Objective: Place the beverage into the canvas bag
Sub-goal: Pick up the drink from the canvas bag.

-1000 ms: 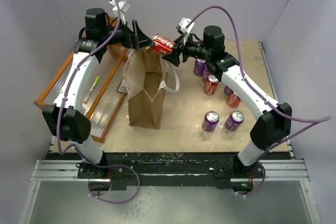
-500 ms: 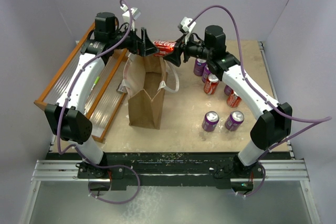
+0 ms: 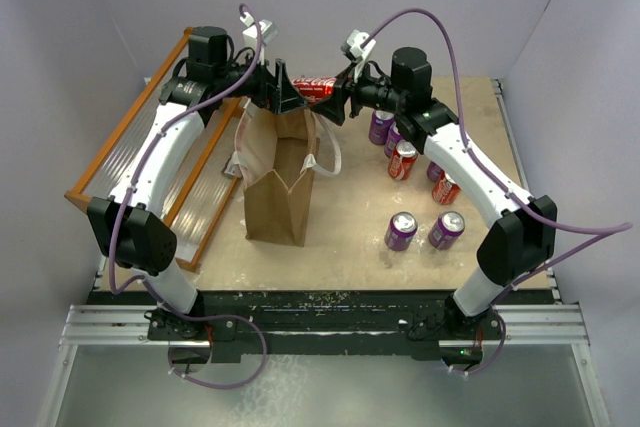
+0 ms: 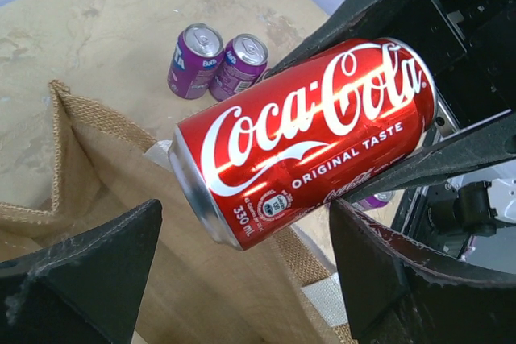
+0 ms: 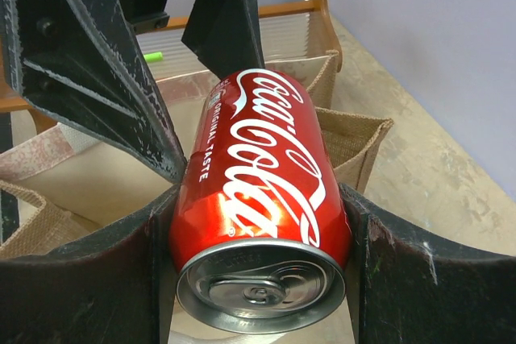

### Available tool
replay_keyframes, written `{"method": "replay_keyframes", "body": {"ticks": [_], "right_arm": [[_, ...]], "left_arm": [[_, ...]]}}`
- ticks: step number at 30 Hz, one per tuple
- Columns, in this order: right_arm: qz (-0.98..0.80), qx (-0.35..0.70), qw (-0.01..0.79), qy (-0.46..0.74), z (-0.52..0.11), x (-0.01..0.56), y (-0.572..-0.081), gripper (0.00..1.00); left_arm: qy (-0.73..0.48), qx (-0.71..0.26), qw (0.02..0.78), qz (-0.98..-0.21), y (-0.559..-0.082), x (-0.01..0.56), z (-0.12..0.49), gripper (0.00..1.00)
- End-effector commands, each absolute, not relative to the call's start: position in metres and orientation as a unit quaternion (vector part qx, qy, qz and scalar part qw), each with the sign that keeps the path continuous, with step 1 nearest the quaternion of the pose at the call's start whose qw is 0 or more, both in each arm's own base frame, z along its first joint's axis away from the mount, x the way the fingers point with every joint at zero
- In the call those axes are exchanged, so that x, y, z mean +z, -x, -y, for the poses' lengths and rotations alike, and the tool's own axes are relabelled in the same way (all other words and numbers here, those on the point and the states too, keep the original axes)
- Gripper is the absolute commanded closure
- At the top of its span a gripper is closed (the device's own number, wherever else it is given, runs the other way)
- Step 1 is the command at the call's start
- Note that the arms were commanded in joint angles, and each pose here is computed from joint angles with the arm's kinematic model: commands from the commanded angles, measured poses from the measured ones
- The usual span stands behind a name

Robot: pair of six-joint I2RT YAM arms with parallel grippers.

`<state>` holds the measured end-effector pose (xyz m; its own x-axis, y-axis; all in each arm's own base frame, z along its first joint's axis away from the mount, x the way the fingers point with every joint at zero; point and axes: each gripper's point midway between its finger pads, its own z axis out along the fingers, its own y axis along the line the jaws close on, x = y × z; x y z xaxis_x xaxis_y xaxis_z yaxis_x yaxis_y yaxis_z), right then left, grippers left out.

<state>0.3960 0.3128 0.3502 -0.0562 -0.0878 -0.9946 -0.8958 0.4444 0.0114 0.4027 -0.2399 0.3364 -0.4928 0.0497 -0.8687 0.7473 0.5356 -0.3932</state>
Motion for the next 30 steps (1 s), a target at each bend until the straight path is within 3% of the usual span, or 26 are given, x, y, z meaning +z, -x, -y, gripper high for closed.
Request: {"method": "replay_keyframes", "body": {"ticks": [1, 6, 30], "right_arm": [[-0.486, 0.384, 0.658, 0.429, -0.315, 0.466, -0.34, 1.0], [-0.5, 0.361, 0.661, 0.429, -0.305, 0.454, -0.345, 1.0], [-0.544, 0.36, 0.616, 0.441, -0.309, 0.409, -0.356, 1.0]], "left_arm": [[-0.296, -0.408, 0.428, -0.751, -0.402, 0.325, 0.25, 0.11], [-0.289, -0.458, 0.439, -0.717, -0.402, 0.35, 0.232, 0.03], [-0.282, -0.581, 0.4, -0.65, -0.398, 0.386, 0.239, 0.01]]}}
